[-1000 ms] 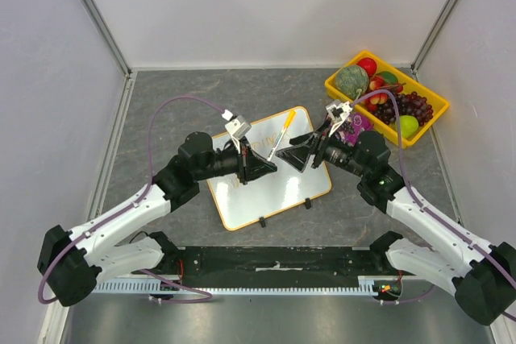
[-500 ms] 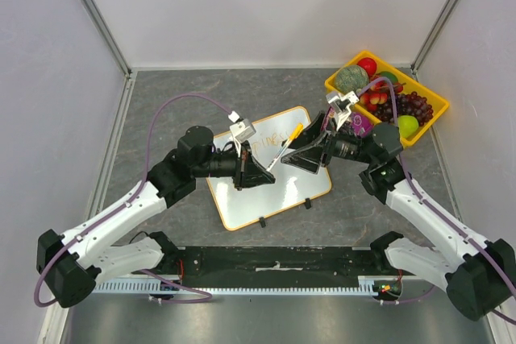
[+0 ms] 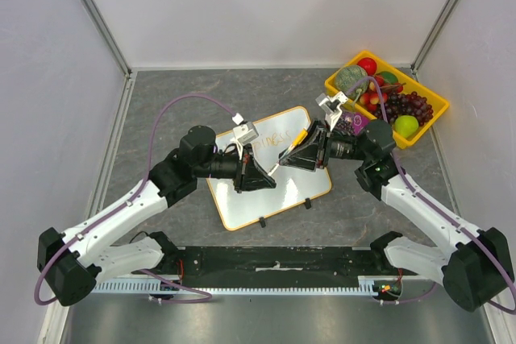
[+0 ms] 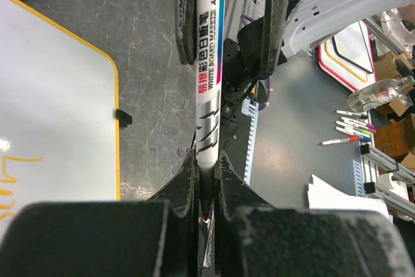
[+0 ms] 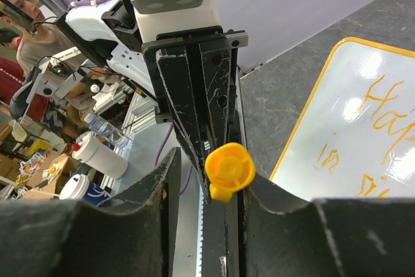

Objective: Write a sentence on the whiteboard
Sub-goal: Adjust the whiteboard marker.

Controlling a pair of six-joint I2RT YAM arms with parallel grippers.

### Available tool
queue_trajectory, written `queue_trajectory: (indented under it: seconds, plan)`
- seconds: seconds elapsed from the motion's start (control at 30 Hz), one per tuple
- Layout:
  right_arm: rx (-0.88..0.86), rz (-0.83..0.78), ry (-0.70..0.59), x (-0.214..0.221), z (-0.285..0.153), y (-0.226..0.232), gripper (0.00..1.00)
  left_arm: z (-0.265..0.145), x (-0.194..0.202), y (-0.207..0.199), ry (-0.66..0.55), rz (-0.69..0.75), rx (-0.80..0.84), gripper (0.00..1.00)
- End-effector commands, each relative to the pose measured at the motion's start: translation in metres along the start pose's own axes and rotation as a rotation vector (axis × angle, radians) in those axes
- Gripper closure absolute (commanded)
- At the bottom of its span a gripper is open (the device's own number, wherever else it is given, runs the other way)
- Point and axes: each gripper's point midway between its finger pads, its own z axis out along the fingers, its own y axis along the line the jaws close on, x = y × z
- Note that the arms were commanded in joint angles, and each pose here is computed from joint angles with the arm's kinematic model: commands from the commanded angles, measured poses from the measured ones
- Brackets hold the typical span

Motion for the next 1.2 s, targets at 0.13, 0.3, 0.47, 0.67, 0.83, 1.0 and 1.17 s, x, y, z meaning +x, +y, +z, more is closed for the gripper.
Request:
queue_trajectory:
  seconds: [0.13,0.3,0.47,0.67,0.83,1.0,1.17]
  plan:
    - [-0.058,-0.037,0.034,0.0,0.003,0.012,0.81,0.002,-0.013,-0.009,-0.029,0.069,0.043,0.98]
    - [-0.027,-0.034,0.048,0.006,0.003,0.004,1.0,0.001,-0.013,-0.006,-0.03,0.064,0.029,0.98]
    - [0.098,-0.053,0.067,0.011,-0.001,-0.018,1.0,0.0,-0.009,0.012,-0.05,0.023,-0.078,0.31]
    - [0.381,-0.127,0.014,0.004,-0.019,-0.057,1.0,-0.033,0.009,0.073,-0.115,-0.119,-0.487,0.23]
    - [0.558,-0.171,-0.02,0.0,-0.039,-0.08,1.0,-0.094,0.026,0.109,-0.239,-0.258,-0.845,0.14]
    - [0.623,-0.159,-0.018,0.006,-0.05,-0.089,1.0,-0.147,0.044,0.115,-0.36,-0.351,-1.028,0.03]
    - [0.644,-0.169,-0.025,0.006,-0.053,-0.092,1.0,-0.147,0.067,0.132,-0.32,-0.418,-1.068,0.0]
